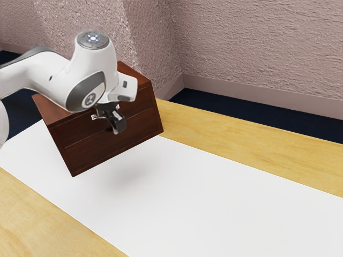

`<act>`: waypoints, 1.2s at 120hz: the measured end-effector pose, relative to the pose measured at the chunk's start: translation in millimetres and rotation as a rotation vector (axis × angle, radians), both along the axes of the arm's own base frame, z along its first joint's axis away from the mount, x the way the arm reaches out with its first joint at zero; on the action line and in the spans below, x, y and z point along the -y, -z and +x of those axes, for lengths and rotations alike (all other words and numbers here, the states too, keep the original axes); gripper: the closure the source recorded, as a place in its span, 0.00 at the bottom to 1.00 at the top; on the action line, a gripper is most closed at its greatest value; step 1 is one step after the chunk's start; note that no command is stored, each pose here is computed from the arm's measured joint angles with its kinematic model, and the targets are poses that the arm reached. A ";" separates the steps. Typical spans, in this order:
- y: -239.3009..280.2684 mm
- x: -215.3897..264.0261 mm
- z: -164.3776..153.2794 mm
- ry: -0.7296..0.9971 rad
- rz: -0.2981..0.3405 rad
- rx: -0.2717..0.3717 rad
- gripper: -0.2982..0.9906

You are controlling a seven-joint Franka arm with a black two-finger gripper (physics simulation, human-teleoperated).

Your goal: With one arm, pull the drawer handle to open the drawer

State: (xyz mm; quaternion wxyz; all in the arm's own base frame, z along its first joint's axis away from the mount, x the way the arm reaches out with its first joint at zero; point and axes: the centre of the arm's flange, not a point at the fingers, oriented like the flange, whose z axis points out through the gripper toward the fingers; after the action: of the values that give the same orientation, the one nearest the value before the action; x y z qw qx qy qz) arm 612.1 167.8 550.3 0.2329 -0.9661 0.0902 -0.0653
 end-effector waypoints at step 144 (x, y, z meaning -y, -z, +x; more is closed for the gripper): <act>9.1 19.9 6.5 0.014 -0.109 0.010 0.36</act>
State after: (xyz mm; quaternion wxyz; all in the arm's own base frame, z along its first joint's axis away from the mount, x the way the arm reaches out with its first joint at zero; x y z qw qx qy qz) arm 618.5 147.9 541.2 0.1800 -0.9763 0.0921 -0.0767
